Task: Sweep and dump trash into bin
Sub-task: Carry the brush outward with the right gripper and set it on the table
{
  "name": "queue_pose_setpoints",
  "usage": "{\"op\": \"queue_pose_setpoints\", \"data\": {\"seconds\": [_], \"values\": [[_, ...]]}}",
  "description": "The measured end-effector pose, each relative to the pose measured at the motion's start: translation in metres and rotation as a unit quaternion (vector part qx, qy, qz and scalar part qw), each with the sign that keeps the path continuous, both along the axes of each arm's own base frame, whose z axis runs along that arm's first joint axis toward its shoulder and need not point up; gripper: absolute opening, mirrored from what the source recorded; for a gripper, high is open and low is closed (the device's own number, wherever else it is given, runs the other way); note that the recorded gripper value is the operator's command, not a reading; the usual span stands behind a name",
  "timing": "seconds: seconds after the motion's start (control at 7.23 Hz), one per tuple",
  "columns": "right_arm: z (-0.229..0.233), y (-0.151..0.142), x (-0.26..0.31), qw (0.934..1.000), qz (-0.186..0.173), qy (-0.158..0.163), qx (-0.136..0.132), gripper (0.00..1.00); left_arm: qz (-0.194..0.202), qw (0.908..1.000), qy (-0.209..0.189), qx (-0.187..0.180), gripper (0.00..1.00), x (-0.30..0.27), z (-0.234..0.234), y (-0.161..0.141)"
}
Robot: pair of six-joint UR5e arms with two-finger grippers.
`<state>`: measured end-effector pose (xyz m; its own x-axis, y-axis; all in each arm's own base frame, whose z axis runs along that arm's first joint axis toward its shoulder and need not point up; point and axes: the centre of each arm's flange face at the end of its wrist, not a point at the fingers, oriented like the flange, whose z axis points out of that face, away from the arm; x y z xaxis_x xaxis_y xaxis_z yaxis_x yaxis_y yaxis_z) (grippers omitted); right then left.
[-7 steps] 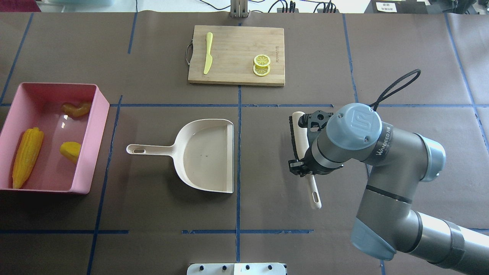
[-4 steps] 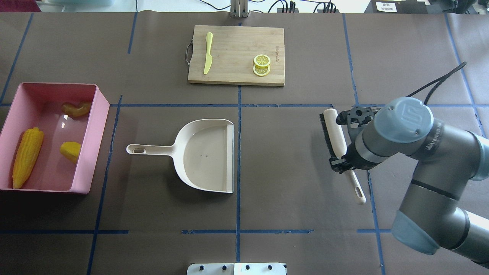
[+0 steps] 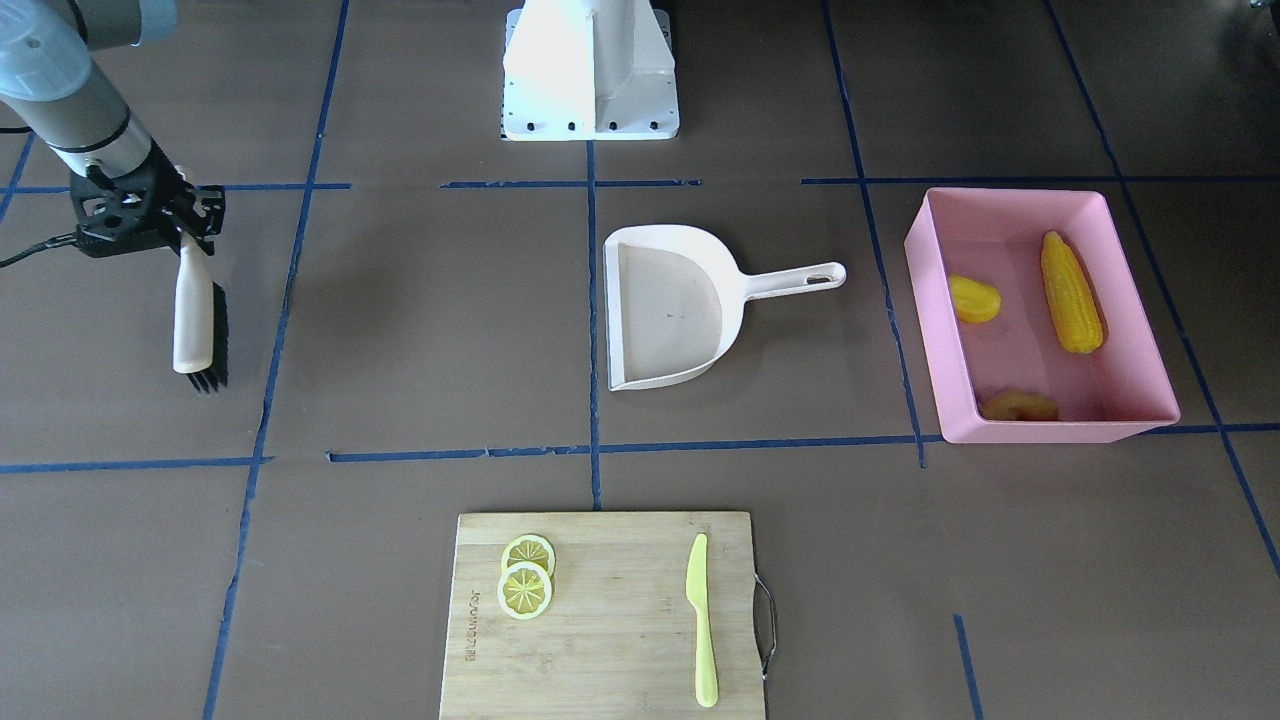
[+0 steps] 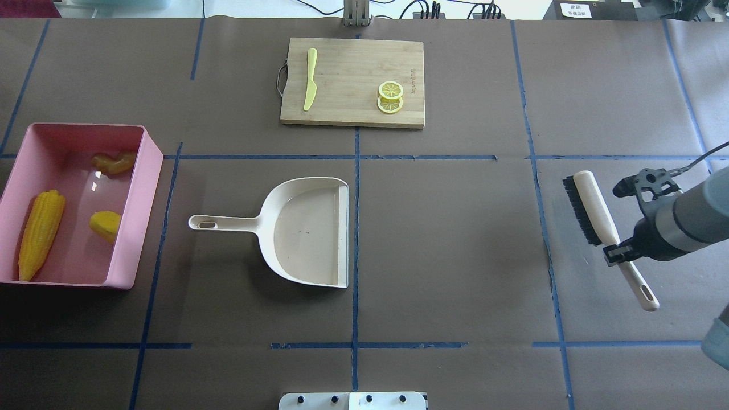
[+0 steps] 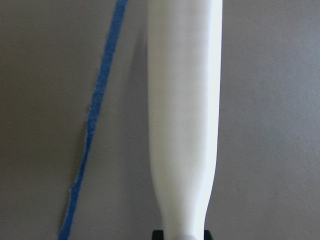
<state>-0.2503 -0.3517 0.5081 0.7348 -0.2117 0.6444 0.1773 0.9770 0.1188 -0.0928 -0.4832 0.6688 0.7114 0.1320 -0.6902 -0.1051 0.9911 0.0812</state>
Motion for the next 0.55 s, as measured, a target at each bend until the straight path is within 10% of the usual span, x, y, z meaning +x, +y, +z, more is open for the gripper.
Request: {"op": "queue_pose_setpoints", "data": {"seconds": [0.41, 0.55], "values": [[0.085, 0.014, 0.057, 0.9988, 0.025, -0.004, -0.043, 0.01, 0.001, 1.0000, 0.000, 0.002, 1.00, 0.000, -0.001, 0.001], [0.101, 0.013, 0.067, 0.9981, 0.030, -0.009, -0.053, 0.19, 0.001, 1.0000, 0.001, 0.001, 1.00, 0.000, 0.000, 0.003]]}}
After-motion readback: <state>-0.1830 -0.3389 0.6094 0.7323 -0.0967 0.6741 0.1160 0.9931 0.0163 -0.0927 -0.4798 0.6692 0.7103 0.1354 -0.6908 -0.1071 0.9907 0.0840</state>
